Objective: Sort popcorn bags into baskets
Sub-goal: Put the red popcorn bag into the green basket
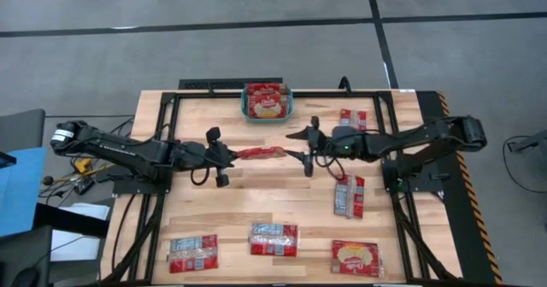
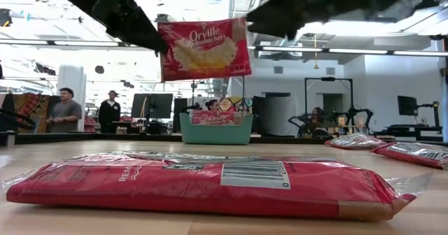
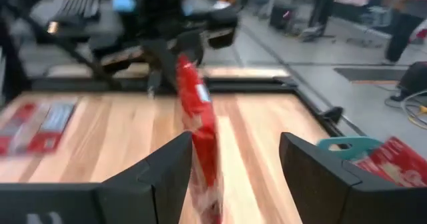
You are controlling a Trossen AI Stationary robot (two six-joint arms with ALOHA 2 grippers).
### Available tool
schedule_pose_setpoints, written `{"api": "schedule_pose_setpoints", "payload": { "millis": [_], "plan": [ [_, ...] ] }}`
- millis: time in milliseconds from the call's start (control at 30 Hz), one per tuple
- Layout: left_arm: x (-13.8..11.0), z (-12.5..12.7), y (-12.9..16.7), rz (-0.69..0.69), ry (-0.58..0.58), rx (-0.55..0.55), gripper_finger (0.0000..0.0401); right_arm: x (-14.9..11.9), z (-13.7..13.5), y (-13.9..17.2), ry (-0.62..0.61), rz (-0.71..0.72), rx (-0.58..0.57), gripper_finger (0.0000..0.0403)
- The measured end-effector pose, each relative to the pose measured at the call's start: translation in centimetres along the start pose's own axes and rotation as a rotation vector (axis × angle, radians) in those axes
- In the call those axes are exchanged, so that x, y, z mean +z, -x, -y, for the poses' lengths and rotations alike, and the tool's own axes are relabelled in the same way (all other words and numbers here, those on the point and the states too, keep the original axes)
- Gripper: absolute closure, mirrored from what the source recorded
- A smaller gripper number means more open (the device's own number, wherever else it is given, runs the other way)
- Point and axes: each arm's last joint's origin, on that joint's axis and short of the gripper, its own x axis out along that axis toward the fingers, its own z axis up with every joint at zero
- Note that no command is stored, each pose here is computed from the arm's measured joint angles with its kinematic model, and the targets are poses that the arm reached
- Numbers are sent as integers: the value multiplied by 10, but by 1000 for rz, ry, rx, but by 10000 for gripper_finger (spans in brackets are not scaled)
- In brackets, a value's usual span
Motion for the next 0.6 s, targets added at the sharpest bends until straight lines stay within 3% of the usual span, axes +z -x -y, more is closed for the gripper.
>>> {"api": "schedule_pose_setpoints", "payload": {
  "millis": [267,433,600],
  "plan": [
    [-6,1,-5,-53,54,12,401,29,-8,-40,187,-191,41,158],
    [-17,0,-4,-149,62,77,401,53,-13,-41,244,-148,71,158],
    [-14,0,-5,-127,60,76,401,56,-8,-50,223,-127,153,159]
  ]
}}
